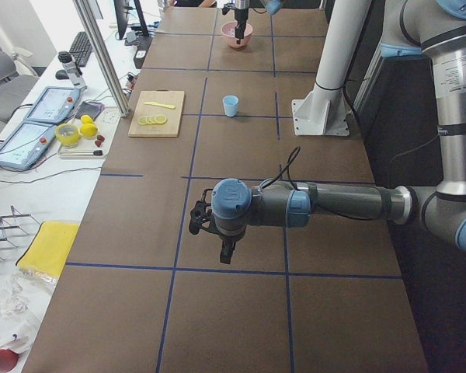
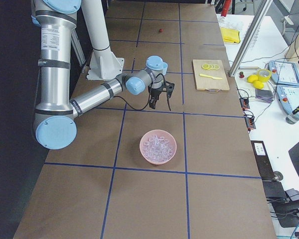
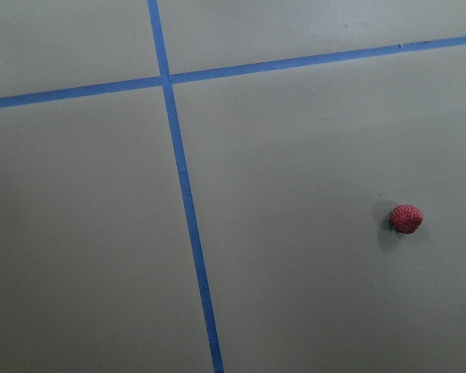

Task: Put ice and strawberries in cup
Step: 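Move the right gripper back over the pink ice bowl, then lower the right gripper into the bowl and grasp an ice cube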

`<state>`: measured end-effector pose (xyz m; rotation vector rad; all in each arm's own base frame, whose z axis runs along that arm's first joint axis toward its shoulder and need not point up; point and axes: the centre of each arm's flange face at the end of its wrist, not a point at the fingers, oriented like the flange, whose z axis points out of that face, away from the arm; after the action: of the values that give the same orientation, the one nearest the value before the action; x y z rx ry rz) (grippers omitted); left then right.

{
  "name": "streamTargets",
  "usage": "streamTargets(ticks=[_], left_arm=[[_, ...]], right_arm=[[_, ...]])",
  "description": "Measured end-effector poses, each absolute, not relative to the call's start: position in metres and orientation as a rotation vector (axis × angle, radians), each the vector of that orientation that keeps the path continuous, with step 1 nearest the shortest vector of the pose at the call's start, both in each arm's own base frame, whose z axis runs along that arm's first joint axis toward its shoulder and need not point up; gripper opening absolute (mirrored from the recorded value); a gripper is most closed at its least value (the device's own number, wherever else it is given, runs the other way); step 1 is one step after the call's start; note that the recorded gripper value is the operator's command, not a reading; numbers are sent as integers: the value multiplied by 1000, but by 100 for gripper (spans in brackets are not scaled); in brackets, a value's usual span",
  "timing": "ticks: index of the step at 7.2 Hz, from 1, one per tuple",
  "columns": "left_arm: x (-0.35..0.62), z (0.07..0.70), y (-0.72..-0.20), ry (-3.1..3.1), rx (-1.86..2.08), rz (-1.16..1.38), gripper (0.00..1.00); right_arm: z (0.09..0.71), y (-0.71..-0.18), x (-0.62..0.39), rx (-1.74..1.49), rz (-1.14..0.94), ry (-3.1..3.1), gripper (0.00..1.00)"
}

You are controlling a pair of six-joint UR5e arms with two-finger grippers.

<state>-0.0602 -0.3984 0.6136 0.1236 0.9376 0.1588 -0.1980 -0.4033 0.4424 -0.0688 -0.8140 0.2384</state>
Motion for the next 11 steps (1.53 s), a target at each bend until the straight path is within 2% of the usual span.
streamTargets(ticks=[4, 5, 11], left_arm=[[-61, 606, -399, 937, 138, 164, 100], [-61, 604, -399, 936, 141, 165, 100], [-60, 605, -396, 937, 136, 161, 100]], right_arm=[[540, -417, -119, -77, 139, -759, 78], [554, -420, -117, -87, 135, -748, 85], [587, -425, -117, -111, 104, -715, 89]])
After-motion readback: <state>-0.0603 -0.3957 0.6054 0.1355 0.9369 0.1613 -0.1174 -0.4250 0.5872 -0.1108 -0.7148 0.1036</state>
